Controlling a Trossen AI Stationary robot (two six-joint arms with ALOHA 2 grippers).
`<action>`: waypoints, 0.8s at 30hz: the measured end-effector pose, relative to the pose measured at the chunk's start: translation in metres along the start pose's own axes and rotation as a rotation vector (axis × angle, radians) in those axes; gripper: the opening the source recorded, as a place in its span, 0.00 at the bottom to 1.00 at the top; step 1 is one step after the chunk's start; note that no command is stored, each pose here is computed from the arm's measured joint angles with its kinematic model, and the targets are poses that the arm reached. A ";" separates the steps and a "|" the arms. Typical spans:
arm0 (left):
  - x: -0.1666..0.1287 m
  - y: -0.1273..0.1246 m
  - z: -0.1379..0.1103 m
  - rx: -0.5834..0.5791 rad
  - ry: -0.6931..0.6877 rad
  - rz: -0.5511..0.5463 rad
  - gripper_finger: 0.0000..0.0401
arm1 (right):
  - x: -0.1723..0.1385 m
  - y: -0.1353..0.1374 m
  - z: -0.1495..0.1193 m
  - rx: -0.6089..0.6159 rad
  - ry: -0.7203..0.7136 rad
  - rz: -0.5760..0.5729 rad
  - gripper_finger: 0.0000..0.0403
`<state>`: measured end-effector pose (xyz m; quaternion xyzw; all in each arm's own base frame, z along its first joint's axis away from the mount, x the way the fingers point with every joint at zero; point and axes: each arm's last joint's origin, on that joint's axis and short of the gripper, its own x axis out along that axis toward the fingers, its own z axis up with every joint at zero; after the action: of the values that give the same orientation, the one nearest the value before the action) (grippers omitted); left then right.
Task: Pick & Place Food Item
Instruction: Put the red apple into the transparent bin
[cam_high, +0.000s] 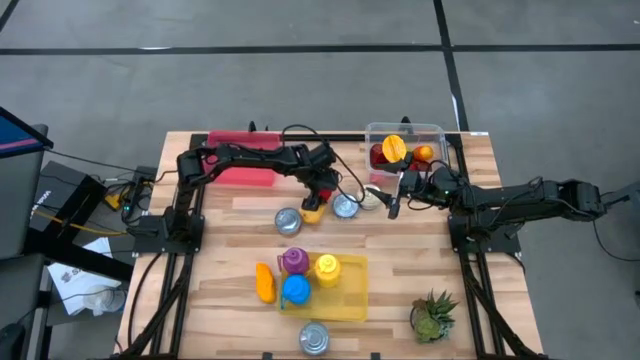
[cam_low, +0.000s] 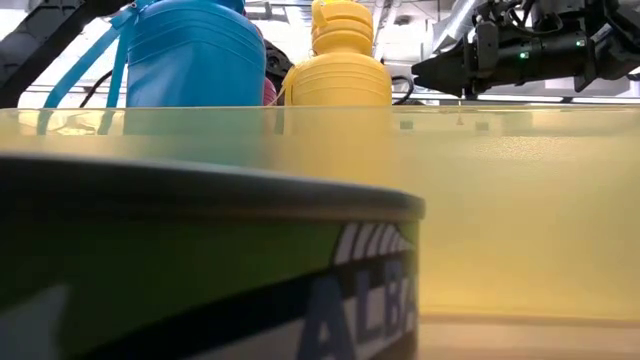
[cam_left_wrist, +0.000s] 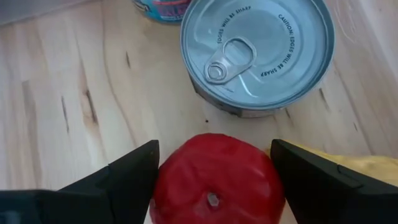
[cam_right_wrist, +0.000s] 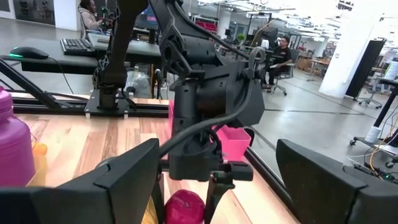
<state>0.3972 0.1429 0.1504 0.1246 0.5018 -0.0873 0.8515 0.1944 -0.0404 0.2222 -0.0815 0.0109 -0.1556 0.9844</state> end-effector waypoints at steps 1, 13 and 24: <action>0.000 0.000 0.000 0.000 0.001 0.000 0.74 | 0.000 0.000 0.000 0.000 0.000 0.000 0.78; -0.005 0.000 -0.002 -0.021 0.059 0.062 0.59 | 0.000 0.000 -0.001 -0.005 0.015 0.003 0.78; -0.038 0.009 0.015 -0.034 -0.053 0.222 0.59 | 0.000 0.000 -0.001 -0.005 0.014 0.002 0.78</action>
<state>0.3938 0.1482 0.1921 0.1625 0.4637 0.0126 0.8709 0.1944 -0.0403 0.2209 -0.0828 0.0180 -0.1549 0.9843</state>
